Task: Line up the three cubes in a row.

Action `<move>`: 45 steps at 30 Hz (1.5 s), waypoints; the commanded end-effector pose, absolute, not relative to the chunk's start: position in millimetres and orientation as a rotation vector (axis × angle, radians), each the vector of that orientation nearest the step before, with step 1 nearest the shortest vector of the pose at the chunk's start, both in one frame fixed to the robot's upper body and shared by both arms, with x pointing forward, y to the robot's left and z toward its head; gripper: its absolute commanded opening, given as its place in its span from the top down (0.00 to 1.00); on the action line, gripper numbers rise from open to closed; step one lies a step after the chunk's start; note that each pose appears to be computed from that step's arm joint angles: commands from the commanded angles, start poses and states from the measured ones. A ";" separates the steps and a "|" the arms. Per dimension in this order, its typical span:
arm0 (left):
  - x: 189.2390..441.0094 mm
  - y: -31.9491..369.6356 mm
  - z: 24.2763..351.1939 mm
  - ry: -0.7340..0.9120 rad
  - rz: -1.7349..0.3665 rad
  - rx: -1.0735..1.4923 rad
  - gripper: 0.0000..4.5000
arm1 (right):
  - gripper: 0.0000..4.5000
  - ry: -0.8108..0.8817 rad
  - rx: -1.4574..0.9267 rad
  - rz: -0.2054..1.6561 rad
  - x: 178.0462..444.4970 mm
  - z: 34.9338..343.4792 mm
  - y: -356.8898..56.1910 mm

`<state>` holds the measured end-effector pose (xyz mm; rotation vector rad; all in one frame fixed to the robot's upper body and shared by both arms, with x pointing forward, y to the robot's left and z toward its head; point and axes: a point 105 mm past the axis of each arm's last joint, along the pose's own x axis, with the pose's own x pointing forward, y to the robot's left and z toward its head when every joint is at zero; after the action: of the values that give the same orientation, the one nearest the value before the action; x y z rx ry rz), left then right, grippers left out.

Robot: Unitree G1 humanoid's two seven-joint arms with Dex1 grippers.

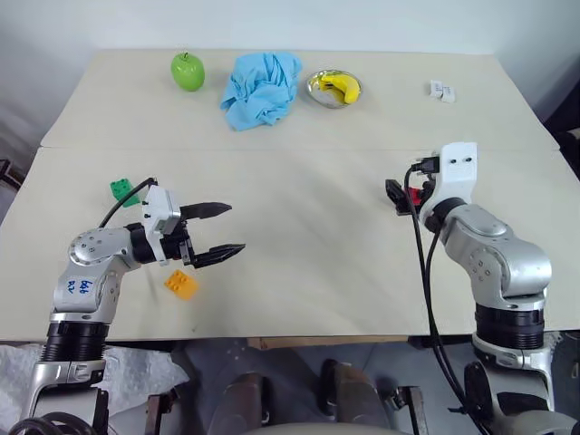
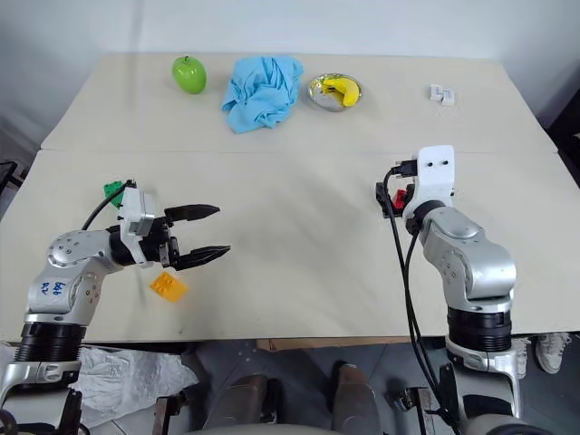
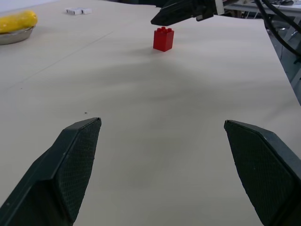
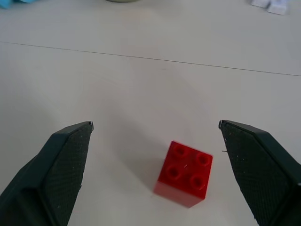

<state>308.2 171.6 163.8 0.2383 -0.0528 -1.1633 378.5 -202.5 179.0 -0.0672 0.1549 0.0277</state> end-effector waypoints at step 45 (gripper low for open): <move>299.3 190.1 171.7 -0.101 -1.151 0.313 0.00 | 0.67 0.132 -0.596 1.402 364.5 153.2 -143.1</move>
<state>302.6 188.3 159.8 0.2764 -0.0659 -1.1534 364.5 -143.8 146.2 -0.5625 0.1614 1.3673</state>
